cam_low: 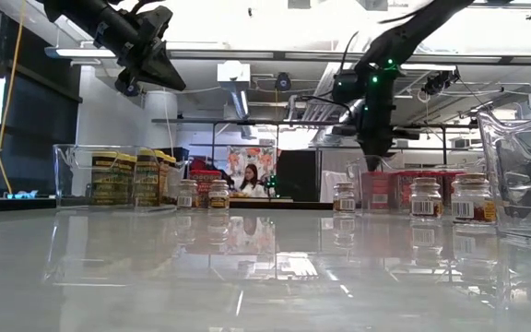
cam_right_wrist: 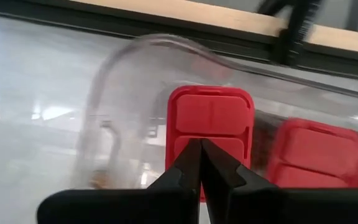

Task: Sort spices by type
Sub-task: Put the red seasoning can into the top right transparent bin

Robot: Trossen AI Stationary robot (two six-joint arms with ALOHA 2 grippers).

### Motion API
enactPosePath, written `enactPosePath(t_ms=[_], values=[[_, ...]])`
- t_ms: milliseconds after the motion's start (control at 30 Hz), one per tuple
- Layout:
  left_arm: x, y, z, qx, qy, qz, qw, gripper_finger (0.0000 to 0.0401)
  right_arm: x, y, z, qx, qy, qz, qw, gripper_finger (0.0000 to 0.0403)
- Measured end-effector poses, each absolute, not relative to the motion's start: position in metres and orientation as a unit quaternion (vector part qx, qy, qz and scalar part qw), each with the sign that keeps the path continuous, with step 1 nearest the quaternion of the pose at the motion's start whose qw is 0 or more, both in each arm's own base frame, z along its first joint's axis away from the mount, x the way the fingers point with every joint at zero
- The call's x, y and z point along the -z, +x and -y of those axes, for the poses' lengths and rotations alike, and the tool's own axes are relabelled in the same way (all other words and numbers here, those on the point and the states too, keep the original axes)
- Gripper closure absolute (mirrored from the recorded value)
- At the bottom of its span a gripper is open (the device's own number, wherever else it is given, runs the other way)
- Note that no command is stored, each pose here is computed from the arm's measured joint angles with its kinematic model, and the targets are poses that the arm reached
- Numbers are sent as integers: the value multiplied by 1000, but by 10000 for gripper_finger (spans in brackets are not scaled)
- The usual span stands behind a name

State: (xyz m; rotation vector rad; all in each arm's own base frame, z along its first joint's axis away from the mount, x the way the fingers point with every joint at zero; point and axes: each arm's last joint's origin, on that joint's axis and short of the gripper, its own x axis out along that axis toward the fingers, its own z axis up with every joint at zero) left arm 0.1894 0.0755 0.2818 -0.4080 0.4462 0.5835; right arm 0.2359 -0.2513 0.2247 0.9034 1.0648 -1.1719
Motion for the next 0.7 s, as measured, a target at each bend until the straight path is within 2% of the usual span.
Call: enactPosePath(t_ms=[367, 700], values=[[-282, 189, -75, -283, -198, -217, 913, 401, -224, 233, 251, 553, 417, -435, 576, 403], [-282, 189, -75, -280, -186, -222, 915, 401, -253, 223, 247, 583, 420, -366, 592, 403]])
